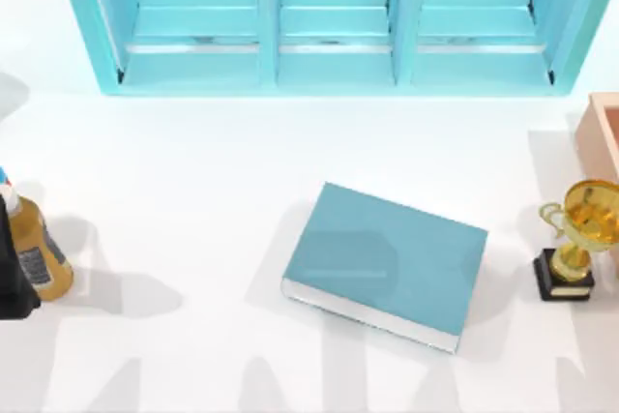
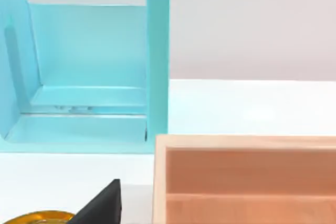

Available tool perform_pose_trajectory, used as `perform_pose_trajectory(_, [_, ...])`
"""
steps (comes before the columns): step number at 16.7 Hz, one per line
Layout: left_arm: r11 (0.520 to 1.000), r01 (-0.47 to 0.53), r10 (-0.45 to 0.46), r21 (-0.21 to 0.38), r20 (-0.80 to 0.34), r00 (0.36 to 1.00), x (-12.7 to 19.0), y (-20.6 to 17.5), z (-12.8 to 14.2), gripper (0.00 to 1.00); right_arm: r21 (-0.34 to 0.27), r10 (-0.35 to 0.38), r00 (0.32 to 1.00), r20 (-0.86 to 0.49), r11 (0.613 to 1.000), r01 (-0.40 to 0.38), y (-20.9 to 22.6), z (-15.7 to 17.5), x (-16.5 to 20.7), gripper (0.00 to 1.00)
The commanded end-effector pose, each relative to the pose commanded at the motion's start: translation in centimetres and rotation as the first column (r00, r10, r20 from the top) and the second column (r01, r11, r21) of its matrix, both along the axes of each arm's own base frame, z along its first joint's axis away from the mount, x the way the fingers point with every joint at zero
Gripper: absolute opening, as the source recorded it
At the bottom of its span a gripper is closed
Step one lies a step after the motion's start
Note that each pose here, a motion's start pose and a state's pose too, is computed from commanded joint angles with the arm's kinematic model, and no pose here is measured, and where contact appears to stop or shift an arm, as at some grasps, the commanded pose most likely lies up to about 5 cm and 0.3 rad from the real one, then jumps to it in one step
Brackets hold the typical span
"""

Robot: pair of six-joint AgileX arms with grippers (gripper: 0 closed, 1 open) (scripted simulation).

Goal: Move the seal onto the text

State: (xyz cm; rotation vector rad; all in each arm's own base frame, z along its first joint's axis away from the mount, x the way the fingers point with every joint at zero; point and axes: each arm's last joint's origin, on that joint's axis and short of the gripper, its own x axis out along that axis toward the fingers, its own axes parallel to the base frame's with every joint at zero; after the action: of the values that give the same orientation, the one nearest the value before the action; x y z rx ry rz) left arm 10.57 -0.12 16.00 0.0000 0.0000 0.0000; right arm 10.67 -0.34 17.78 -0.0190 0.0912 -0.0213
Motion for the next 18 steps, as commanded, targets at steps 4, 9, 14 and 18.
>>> perform_pose_trajectory(4, [1.0, 0.0, 0.0, 0.0, 0.0, 1.0, 0.0, 0.0, 0.0, 1.0, -0.038, -0.037, 0.975, -0.218, 0.999, 0.029, -0.5, 4.3, 1.3, 1.0])
perform_pose_trajectory(9, [1.0, 0.0, 0.0, 0.0, 0.0, 1.0, 0.0, 0.0, 0.0, 1.0, -0.068, -0.074, 0.783, -0.617, 0.997, 0.041, -2.1, 8.5, 7.4, 1.0])
perform_pose_trajectory(14, [1.0, 0.0, 0.0, 0.0, 0.0, 1.0, 0.0, 0.0, 0.0, 1.0, -0.046, -0.055, 0.454, -0.889, 0.998, 0.03, -4.9, 8.9, 14.9, 1.0])
perform_pose_trajectory(18, [1.0, 0.0, 0.0, 0.0, 0.0, 1.0, 0.0, 0.0, 0.0, 1.0, -0.012, -0.018, 0.239, -0.971, 1.0, 0.025, -7.3, 7.8, 19.7, 1.0])
